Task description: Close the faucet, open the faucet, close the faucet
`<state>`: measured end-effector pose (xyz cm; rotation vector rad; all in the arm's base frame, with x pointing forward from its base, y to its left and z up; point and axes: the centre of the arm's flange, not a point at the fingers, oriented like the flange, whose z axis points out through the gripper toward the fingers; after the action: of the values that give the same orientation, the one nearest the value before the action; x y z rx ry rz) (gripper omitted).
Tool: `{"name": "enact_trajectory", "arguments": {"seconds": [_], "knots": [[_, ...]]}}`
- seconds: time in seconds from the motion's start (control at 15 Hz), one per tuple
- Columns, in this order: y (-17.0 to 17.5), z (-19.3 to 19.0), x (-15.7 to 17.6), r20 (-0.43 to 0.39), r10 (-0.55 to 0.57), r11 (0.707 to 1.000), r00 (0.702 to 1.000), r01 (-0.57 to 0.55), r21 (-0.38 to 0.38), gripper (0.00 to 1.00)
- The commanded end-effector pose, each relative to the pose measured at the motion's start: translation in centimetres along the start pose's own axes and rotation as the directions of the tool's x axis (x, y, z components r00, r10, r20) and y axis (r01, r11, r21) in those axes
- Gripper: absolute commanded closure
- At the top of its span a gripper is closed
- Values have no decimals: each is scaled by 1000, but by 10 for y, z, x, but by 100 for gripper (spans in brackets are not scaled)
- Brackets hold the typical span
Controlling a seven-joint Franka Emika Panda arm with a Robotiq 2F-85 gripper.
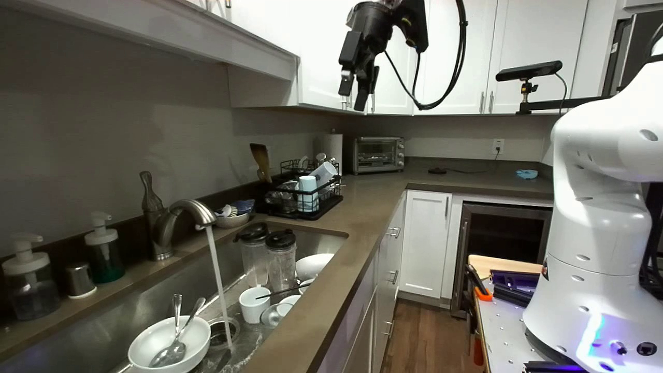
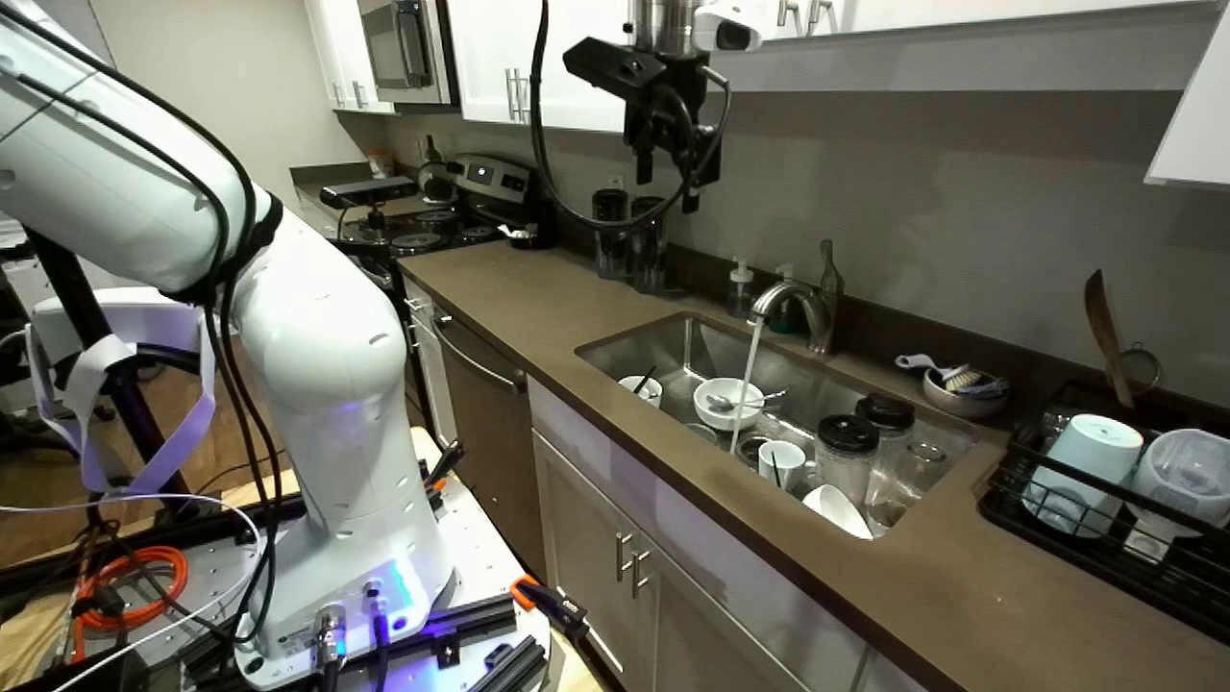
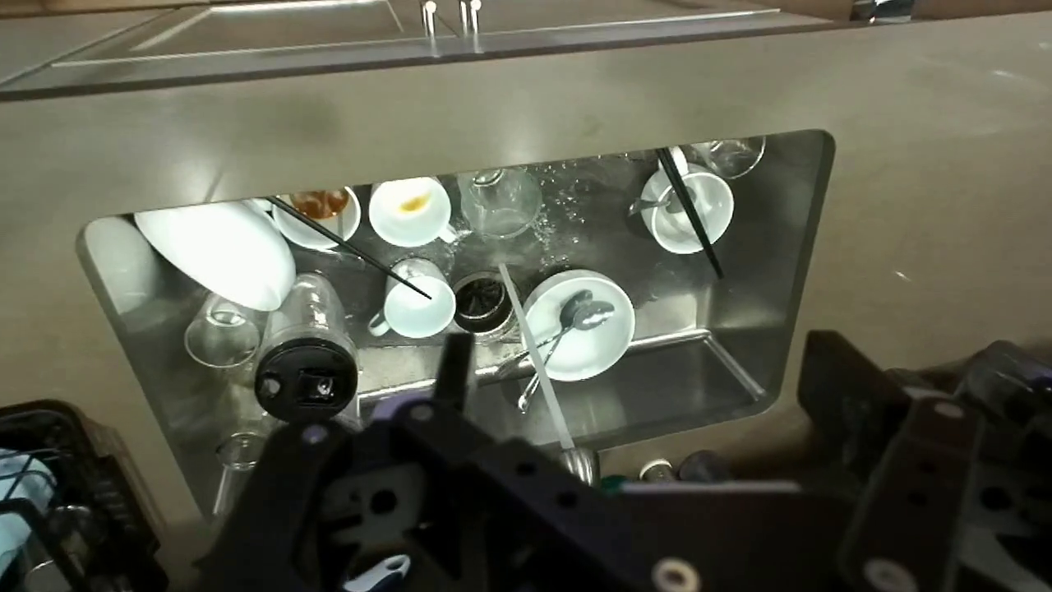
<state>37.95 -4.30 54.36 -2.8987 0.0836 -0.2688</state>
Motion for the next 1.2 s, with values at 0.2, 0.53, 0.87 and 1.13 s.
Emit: {"name": "enact_trajectory", "arguments": {"seconds": [0.2, 0.53, 0.87, 1.13], "knots": [[-1, 63, 76, -10, -86, 995, 996, 86, 44, 0], [-1, 105, 111, -93, -112, 991, 989, 119, 67, 0], [-8, 138, 124, -192, -99, 990, 976, 116, 79, 0], [-15, 162, 135, -273, -91, 993, 958, 107, 42, 0]]}}
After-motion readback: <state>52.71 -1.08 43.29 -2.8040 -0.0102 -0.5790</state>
